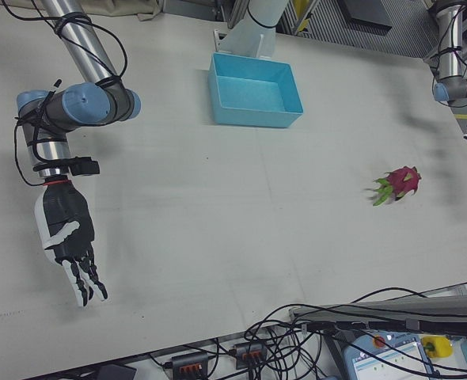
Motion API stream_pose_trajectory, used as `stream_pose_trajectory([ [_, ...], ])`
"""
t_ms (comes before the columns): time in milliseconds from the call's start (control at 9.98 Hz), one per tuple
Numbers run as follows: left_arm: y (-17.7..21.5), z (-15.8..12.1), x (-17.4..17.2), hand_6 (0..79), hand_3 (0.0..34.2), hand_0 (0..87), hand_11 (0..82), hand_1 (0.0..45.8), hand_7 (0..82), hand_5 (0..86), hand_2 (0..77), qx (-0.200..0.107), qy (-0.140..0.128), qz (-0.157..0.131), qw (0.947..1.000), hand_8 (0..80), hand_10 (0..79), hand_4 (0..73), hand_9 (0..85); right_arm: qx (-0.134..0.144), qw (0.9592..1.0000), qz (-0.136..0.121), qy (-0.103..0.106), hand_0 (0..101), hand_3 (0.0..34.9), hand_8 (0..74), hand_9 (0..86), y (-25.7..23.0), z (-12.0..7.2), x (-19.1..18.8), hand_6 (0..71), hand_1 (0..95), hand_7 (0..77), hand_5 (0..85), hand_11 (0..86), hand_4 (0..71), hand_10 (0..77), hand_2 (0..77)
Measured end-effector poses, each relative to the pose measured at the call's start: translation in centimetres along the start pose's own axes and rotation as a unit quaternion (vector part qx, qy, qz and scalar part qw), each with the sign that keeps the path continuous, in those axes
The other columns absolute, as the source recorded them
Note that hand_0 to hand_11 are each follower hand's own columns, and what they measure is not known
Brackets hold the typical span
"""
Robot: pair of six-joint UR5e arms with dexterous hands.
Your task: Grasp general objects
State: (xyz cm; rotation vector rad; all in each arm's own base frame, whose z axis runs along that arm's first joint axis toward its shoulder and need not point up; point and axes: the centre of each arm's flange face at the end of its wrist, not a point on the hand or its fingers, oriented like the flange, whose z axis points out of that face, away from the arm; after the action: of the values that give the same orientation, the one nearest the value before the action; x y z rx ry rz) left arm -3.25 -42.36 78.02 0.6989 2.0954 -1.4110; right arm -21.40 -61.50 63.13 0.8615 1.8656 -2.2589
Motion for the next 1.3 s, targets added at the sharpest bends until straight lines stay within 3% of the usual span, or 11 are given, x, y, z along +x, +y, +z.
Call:
stream_pose_trajectory([
  [501, 0.3, 1.0, 0.0, 0.5, 15.0, 53.2, 1.6, 0.0, 2.2, 72.0, 1.6, -0.004, 0.005, -0.003, 1.0000, 1.6, 0.5, 12.5, 1.6, 0.000, 1.0000, 0.000, 0.000, 0, 0.0, 0.0, 1.1, 0.0, 0.0, 0.0, 0.0, 6.5, 0.0, 0.0, 0.5, 0.0, 0.0, 2.2],
  [601, 0.2, 1.0, -0.1, 0.5, 12.8, 53.0, 1.6, 0.0, 2.2, 72.0, 1.6, -0.003, 0.004, -0.002, 1.0000, 1.6, 0.5, 14.7, 1.6, 0.000, 1.0000, 0.000, 0.000, 0, 0.0, 0.0, 1.1, 0.0, 0.0, 0.0, 0.0, 6.5, 0.0, 0.0, 0.5, 0.0, 0.0, 2.2],
  [1303, -0.6, 0.0, -0.9, 0.5, 12.8, 52.4, 1.6, 0.0, 2.2, 72.0, 1.6, 0.000, -0.002, 0.000, 1.0000, 1.6, 0.5, 14.2, 1.6, 0.000, 1.0000, 0.000, 0.000, 0, 0.0, 0.0, 1.1, 0.0, 0.0, 0.0, 0.0, 6.5, 0.0, 0.0, 0.5, 0.0, 0.0, 1.6],
])
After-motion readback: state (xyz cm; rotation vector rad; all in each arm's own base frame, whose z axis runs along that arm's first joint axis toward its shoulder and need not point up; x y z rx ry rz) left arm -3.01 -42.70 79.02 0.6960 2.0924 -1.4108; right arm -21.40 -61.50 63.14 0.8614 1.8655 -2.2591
